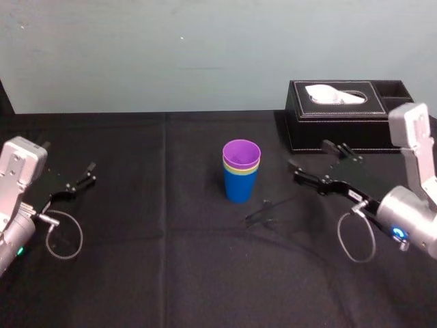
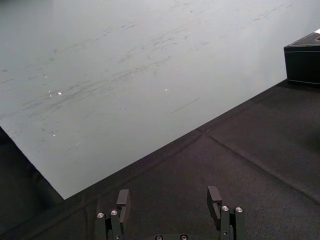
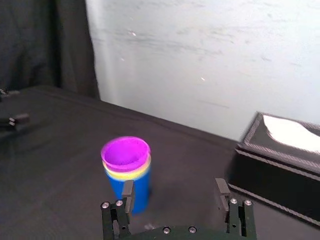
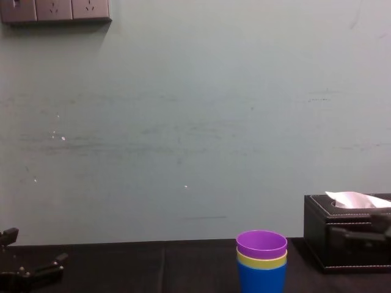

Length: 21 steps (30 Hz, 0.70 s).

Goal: Stack the three plastic cups sequentially using one hand.

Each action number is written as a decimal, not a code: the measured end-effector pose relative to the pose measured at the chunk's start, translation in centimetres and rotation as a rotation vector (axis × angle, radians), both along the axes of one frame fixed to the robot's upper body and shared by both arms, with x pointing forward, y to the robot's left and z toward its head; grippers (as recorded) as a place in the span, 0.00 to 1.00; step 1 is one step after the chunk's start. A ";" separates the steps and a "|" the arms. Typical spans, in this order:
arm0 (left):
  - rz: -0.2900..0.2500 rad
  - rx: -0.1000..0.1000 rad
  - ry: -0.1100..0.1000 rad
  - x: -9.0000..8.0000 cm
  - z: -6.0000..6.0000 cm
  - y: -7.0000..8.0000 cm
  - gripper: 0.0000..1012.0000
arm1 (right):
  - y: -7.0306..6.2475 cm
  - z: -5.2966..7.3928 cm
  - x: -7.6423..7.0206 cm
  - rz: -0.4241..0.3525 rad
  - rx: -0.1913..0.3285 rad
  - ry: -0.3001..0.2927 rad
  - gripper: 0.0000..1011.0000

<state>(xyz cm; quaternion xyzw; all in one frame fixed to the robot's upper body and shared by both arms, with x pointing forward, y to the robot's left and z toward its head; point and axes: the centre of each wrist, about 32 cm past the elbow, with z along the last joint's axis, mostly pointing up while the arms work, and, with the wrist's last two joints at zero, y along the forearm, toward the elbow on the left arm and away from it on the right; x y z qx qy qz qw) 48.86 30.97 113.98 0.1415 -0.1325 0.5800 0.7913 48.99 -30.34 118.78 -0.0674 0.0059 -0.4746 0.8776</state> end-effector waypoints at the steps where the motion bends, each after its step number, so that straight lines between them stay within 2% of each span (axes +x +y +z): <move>1: 0.000 0.000 0.000 0.0 0.0 0.0 1.00 | -0.4 -0.4 -0.2 -0.014 -0.003 0.007 0.99; 13: 0.000 0.000 0.000 0.0 0.0 0.0 1.00 | -3.1 -3.3 -1.0 -0.090 -0.021 0.046 0.99; 21: 0.000 0.000 0.000 0.0 0.0 0.0 1.00 | -3.2 -3.4 -1.0 -0.089 -0.023 0.046 0.99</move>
